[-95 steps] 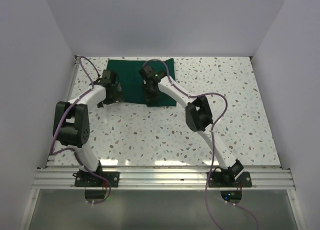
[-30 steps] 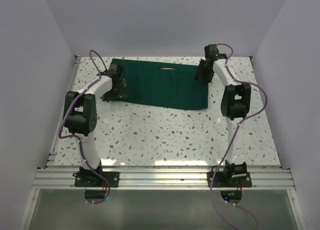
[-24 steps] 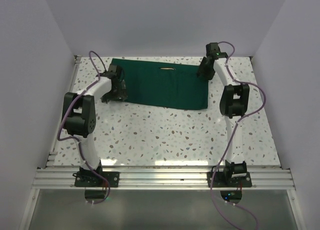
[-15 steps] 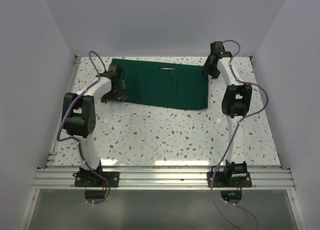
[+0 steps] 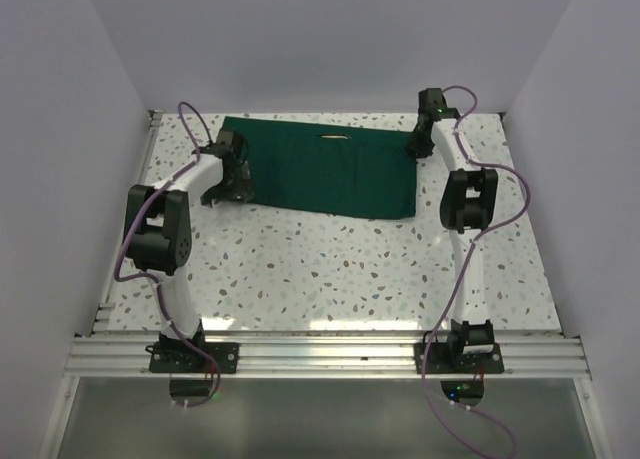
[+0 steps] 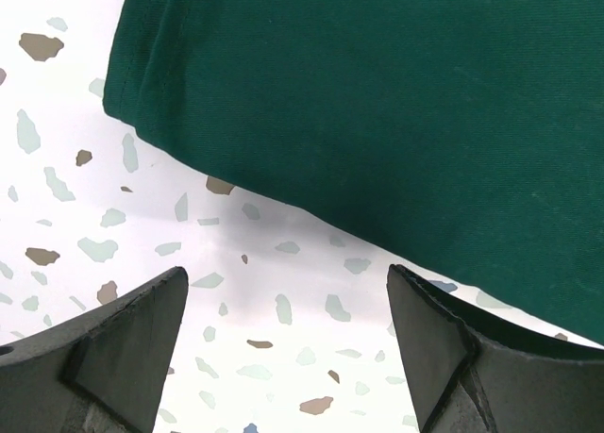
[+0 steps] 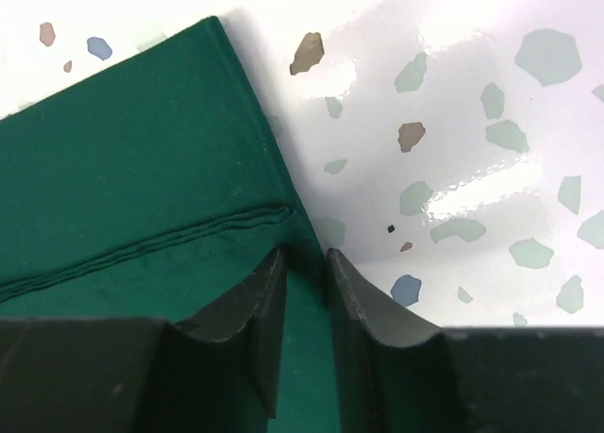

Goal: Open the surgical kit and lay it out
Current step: Open the surgical kit at the center of the board.

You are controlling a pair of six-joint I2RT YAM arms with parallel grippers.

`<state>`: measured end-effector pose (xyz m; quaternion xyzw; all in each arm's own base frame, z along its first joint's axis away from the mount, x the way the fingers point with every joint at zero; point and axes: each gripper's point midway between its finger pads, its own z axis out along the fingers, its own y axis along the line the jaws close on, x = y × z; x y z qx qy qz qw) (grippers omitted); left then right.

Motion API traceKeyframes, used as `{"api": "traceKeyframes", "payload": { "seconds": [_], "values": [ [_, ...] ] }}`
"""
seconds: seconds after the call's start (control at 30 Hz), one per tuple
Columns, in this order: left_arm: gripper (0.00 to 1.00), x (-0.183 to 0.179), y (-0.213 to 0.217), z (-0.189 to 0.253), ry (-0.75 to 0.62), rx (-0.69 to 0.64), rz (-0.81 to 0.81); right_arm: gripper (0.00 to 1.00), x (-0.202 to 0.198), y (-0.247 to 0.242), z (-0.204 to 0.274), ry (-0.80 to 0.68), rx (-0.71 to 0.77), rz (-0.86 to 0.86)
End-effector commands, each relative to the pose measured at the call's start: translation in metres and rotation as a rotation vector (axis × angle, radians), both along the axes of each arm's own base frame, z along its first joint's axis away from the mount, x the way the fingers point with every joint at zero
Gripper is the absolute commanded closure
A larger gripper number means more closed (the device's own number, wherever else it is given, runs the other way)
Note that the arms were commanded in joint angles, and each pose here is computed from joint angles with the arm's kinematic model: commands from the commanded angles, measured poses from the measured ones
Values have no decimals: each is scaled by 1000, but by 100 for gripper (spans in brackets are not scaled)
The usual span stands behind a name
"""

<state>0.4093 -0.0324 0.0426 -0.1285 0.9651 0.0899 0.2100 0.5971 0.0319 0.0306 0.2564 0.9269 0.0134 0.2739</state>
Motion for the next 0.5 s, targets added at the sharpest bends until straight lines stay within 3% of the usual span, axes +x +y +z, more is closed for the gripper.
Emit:
{"api": "traceKeyframes", "payload": {
  "seconds": [0.0, 0.33, 0.47],
  "values": [
    [10, -2, 5, 14, -19, 32, -16, 73, 8, -2, 4, -29, 0, -14],
    [10, -4, 3, 5, -13, 19, -15, 92, -3, -27, 47, -51, -133, -21],
    [10, -5, 1, 4, -14, 10, -20, 92, -7, -32, 68, -69, -163, -17]
  ]
}}
